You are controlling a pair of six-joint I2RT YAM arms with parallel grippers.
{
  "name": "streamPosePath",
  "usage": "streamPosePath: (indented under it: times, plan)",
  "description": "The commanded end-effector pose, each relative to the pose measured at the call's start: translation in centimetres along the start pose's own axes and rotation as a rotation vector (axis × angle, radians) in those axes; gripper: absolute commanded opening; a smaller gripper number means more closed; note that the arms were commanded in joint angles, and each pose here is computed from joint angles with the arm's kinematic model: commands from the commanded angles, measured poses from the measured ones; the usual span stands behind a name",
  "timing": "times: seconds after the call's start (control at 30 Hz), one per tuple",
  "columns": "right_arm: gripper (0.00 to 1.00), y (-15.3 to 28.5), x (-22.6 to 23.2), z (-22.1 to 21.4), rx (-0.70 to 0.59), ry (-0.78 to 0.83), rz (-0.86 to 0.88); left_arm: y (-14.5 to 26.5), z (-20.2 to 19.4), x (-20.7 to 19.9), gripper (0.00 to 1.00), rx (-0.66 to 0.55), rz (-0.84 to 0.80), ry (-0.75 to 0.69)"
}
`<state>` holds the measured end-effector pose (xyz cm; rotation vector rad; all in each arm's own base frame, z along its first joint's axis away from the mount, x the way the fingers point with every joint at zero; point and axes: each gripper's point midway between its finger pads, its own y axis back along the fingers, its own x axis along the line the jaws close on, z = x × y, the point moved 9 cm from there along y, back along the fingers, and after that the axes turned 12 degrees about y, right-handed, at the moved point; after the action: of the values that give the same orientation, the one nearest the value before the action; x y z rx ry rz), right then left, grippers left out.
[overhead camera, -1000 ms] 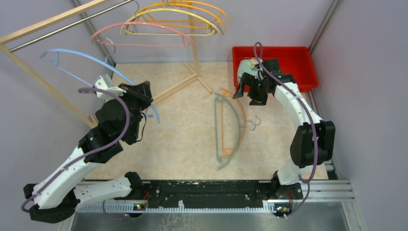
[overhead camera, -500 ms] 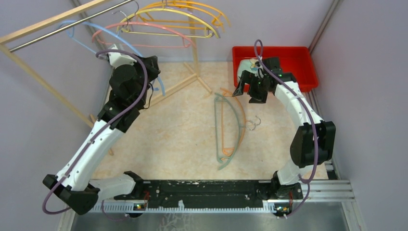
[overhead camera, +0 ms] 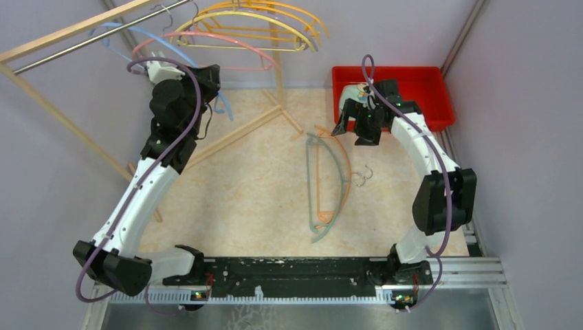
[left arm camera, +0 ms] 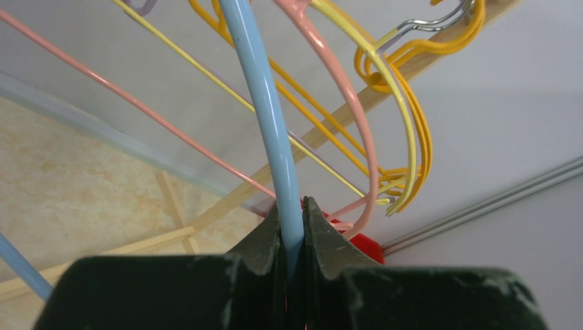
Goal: Organize the hangers
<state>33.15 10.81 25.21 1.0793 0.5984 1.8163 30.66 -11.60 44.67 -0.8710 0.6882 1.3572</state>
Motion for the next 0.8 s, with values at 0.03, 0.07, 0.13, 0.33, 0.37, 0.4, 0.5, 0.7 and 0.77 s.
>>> streamPosePath:
  times: [0.03, 0.07, 0.13, 0.33, 0.37, 0.4, 0.5, 0.7, 0.77]
  plan:
    - [0.99, 1.0, 1.0, 1.6, -0.065, 0.038, 0.012, -1.4, 1.1, -0.9, 0.00, -0.012, -0.076, 0.046]
    - [0.99, 1.0, 1.1, 1.7, -0.067, 0.039, 0.014, -1.5, 1.1, -0.8, 0.00, -0.011, -0.080, 0.052]
    - [0.99, 1.1, 1.1, 1.7, -0.069, 0.041, 0.016, -2.0, 1.3, -0.6, 0.00, -0.015, -0.087, 0.059]
    - [0.99, -0.2, 0.6, 2.0, -0.039, 0.032, 0.005, -3.4, 1.3, 0.0, 0.00, 0.003, -0.074, 0.081]
    - [0.99, -0.3, 0.5, 2.0, -0.038, 0.031, 0.004, -3.6, 1.3, 0.1, 0.00, 0.006, -0.066, 0.084]
    - [0.99, -0.3, 0.5, 2.1, -0.037, 0.031, 0.003, -3.8, 1.2, 0.3, 0.00, 0.011, -0.061, 0.084]
    - [0.99, -0.5, 0.4, 2.0, -0.033, 0.028, -0.001, -4.3, 0.7, 0.7, 0.00, 0.039, -0.044, 0.080]
    - [0.99, -1.0, 0.1, 1.8, -0.023, 0.018, -0.008, -5.8, -1.4, 1.6, 0.00, 0.157, -0.028, 0.083]
    - [0.99, -1.1, 0.1, 1.9, -0.023, 0.020, -0.008, -6.3, -2.2, 1.7, 0.00, 0.200, -0.035, 0.094]
